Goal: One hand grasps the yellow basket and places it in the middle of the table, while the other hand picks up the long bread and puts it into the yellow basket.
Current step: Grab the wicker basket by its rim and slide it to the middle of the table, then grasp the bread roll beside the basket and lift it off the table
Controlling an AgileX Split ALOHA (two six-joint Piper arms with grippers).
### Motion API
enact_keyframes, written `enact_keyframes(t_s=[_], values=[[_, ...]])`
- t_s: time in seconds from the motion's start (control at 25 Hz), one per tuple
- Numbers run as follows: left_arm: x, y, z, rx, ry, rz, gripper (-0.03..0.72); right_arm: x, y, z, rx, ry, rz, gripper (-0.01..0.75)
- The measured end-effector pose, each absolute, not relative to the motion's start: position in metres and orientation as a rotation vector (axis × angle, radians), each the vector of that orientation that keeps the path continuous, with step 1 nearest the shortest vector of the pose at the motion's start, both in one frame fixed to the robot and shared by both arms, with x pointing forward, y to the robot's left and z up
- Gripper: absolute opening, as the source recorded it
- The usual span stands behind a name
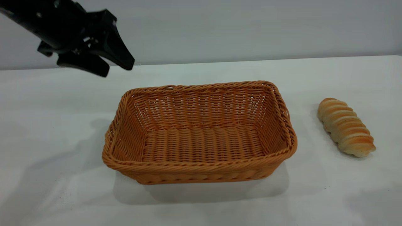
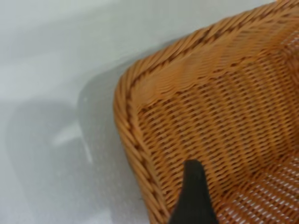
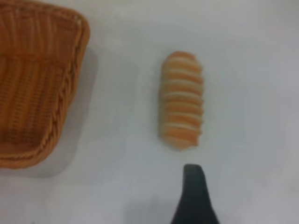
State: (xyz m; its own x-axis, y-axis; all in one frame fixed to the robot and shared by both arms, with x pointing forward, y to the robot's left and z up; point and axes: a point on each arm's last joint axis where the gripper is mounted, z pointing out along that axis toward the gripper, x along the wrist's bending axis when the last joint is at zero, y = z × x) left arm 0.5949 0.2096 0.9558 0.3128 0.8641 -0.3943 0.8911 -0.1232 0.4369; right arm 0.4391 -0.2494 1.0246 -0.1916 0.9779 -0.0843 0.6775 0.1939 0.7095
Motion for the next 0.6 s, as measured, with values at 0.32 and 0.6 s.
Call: enact_keyframes(t_s=[0.32,0.6], values=[[0.584,0.210,0.990,1.993,1.453,-0.001,0.587,0.515,-0.227,0.993,1.668,2.043,0.536,0.601],[0.569,0.213,1.025,2.025,1.345,0.096,0.584,0.561,-0.217,0.949,1.741,2.119,0.360,0.592]])
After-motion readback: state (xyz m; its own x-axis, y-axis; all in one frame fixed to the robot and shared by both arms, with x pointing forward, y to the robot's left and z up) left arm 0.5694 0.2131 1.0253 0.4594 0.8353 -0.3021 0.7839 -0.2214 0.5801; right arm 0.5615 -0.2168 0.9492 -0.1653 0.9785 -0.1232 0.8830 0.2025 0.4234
